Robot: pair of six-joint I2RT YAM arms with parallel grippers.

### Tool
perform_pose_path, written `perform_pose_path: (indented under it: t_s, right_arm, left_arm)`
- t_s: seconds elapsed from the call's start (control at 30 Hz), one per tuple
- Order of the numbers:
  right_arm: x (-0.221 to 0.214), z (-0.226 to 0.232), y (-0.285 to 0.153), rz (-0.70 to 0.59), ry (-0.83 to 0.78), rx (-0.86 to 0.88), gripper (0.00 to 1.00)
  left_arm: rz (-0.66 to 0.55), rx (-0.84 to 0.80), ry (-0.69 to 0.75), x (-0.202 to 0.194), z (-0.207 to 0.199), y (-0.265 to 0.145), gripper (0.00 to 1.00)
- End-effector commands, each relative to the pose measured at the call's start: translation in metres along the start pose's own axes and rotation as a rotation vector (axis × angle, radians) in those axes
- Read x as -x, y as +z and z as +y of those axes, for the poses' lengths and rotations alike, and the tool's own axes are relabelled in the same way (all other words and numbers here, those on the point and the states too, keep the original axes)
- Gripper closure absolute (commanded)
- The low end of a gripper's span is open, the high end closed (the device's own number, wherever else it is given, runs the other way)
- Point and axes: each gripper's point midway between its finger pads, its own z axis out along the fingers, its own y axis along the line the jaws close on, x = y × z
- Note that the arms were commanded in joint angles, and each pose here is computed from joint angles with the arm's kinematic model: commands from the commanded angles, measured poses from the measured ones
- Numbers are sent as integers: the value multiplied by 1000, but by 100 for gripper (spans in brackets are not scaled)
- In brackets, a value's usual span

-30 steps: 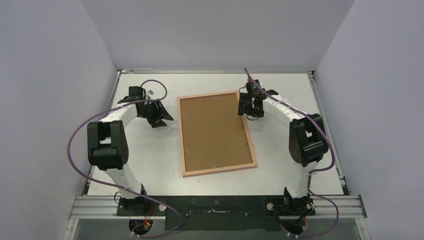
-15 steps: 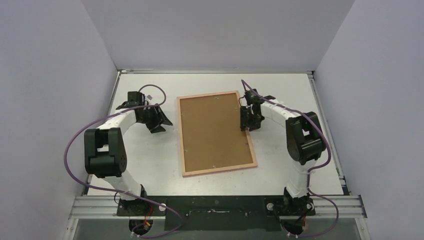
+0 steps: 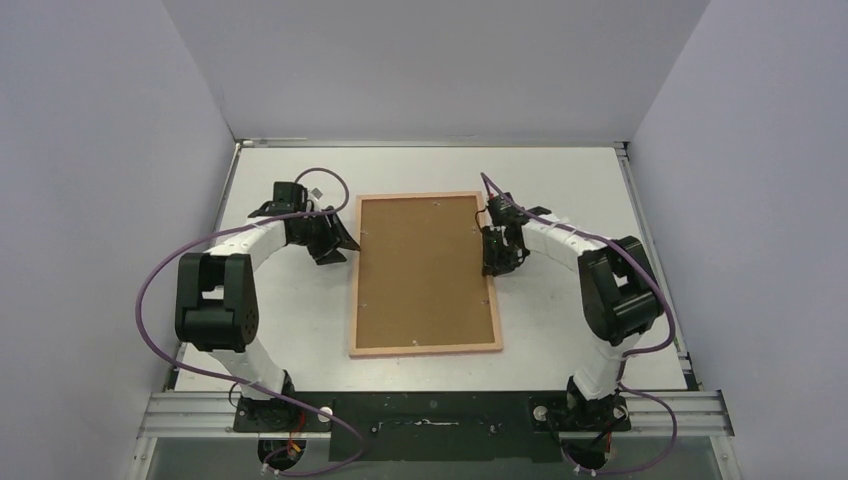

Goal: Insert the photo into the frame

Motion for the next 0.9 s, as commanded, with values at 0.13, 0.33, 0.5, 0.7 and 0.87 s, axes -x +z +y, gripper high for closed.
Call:
perform_pose_path:
  t_s: [0.13, 0.33, 0.5, 0.7, 0.87]
  right_arm:
    - [-58, 10, -33, 17, 27, -13, 87]
    - [-57, 9, -42, -31, 37, -10, 60]
    - [-13, 15, -58, -115, 31, -53, 46]
    - [29, 11, -38, -182, 34, -158, 44]
    - [56, 11, -21, -212, 45, -206, 44]
  left_arm:
    - [-32, -113, 104, 14, -53, 15, 52]
    - [47, -120, 177, -12, -77, 44, 52]
    - [86, -150, 189, -23, -94, 60, 53]
    - [119, -165, 218, -35, -104, 73, 54]
    - [145, -151, 217, -42, -95, 78, 54]
